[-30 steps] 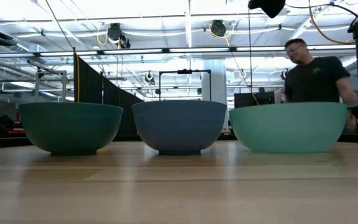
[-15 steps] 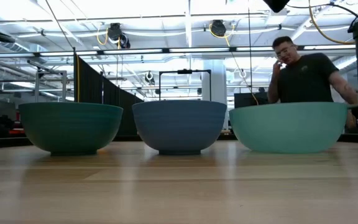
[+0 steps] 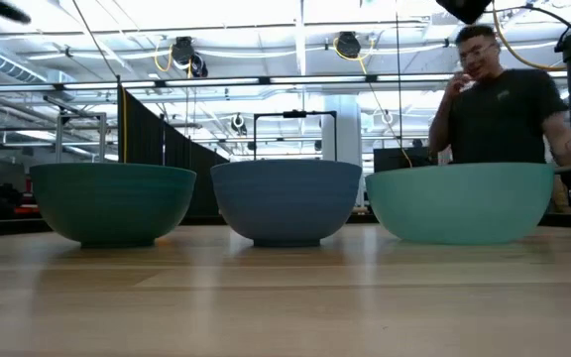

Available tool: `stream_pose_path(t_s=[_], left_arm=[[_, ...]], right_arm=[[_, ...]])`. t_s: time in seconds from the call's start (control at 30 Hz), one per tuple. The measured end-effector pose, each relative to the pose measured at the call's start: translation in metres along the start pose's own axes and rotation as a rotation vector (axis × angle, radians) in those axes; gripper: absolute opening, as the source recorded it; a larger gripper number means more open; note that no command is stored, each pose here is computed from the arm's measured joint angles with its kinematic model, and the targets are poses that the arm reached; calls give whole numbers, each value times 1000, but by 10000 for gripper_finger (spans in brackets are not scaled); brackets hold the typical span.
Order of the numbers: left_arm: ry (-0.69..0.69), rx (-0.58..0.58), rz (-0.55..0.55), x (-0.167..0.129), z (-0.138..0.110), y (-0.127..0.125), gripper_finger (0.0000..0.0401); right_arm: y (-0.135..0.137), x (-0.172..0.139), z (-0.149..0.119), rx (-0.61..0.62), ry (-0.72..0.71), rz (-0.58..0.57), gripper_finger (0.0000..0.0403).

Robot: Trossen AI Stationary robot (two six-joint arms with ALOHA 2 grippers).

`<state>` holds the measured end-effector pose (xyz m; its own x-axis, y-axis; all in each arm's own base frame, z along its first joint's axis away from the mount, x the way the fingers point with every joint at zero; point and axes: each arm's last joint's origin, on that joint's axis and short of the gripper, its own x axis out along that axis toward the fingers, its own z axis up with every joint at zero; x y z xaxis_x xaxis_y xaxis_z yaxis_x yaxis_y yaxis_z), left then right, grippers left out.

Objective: Nest bowls inside each other
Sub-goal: Stack the pink transparent bowl on top of the blue transparent bowl

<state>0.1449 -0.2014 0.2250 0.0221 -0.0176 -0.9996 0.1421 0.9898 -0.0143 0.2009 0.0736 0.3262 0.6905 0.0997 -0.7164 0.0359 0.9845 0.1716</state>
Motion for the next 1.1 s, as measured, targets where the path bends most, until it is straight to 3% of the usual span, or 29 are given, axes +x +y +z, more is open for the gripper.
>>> stream_pose_path(t_s=[0.3,0.43,0.63,0.8,0.97,1.1], left_arm=[[-129,-16,108,-48,9,6,0],[-278,-40,118,-78,22,18,0],[-434,-26,157,-117,51,47,0],[-559,-26,177,-142,76,77,0],[-679,-71,188,-159,96,107,0],[-738,-83,181,-164,110,135,0]], right_arm=[[29,12,-20,25,125,-1,0],[46,24,-30,-2,150,-41,0],[69,39,-47,-48,148,-137,0],[85,44,-60,-22,199,-107,0],[100,35,-74,63,334,29,0],[100,22,-78,186,360,7,0]])
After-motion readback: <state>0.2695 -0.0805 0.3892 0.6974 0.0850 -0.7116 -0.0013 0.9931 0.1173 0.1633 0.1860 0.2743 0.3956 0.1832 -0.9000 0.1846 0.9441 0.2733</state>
